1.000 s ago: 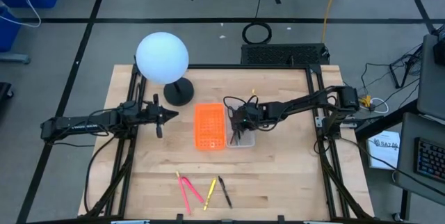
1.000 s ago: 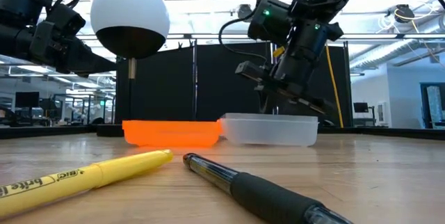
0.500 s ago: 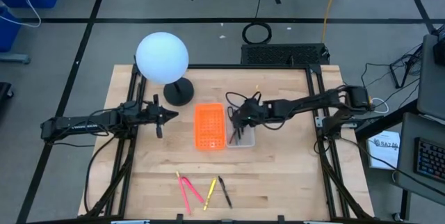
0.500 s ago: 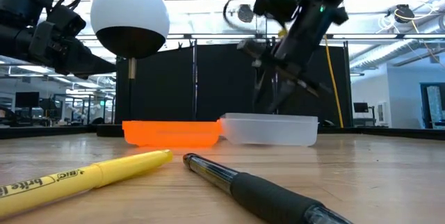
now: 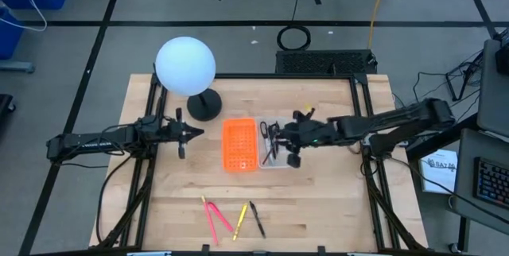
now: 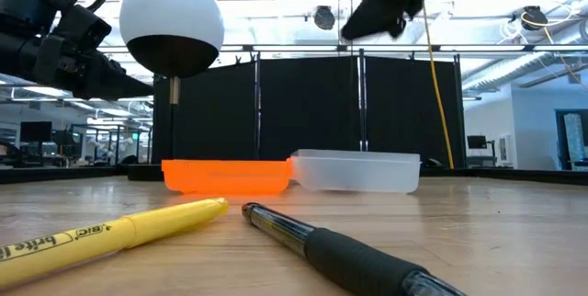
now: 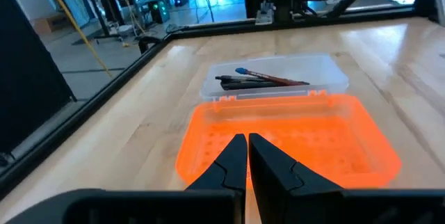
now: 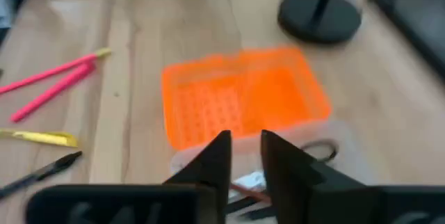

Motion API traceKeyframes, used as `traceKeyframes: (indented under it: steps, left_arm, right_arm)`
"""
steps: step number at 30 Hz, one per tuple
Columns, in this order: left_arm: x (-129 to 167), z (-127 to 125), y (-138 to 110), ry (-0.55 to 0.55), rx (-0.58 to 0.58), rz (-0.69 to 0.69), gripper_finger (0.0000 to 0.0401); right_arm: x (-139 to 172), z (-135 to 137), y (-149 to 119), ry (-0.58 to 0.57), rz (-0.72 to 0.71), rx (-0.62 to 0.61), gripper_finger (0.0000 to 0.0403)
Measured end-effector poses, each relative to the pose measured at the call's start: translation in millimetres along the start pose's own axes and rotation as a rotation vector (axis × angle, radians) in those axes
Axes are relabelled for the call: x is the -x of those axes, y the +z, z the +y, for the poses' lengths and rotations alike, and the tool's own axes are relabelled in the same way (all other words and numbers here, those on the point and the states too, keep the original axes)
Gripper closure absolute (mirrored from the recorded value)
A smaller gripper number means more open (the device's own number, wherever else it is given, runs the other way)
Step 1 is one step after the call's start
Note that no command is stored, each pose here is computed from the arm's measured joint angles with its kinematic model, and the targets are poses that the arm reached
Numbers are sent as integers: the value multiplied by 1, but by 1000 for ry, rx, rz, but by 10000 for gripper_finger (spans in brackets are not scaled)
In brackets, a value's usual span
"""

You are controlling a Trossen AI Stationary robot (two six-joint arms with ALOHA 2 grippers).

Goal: Pick & place school supplies into a supply box
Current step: Put the pink pencil into the orange supply box

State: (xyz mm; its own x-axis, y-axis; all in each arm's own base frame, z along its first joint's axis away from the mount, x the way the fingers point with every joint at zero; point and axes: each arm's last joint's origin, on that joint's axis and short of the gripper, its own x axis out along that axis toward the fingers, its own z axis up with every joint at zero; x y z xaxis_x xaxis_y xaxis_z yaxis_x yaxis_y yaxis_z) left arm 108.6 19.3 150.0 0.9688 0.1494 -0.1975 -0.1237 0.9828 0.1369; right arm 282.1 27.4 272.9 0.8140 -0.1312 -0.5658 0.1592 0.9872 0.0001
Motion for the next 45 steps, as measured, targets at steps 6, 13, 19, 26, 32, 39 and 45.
traceKeyframes:
  steps: [6, 13, 19, 26, 32, 39, 45]
  left_arm:
    - [0, -1, 3, -56, -33, -28, 375]
    - [1, -2, 10, -116, -75, -78, 375]
    - [1, -2, 9, -118, -13, -74, 375]
    - [1, -3, 9, -123, 107, -59, 375]
    - [1, -2, 9, -106, 162, -59, 375]
    - [6, 2, 25, -21, 382, -26, 377]
    - [30, 1, 90, 16, 436, 77, 395]
  right_arm:
    - [53, -5, 13, 141, -147, 144, 398]
    - [90, -15, -24, 92, -232, 142, 401]
    - [98, -28, -80, 84, -397, 67, 402]
    - [96, -37, -120, 93, -417, 47, 402]
    - [82, -37, -142, 125, -486, 33, 403]
    - [68, -38, -169, 137, -602, 81, 403]
    - [69, -38, -167, 128, -646, 104, 403]
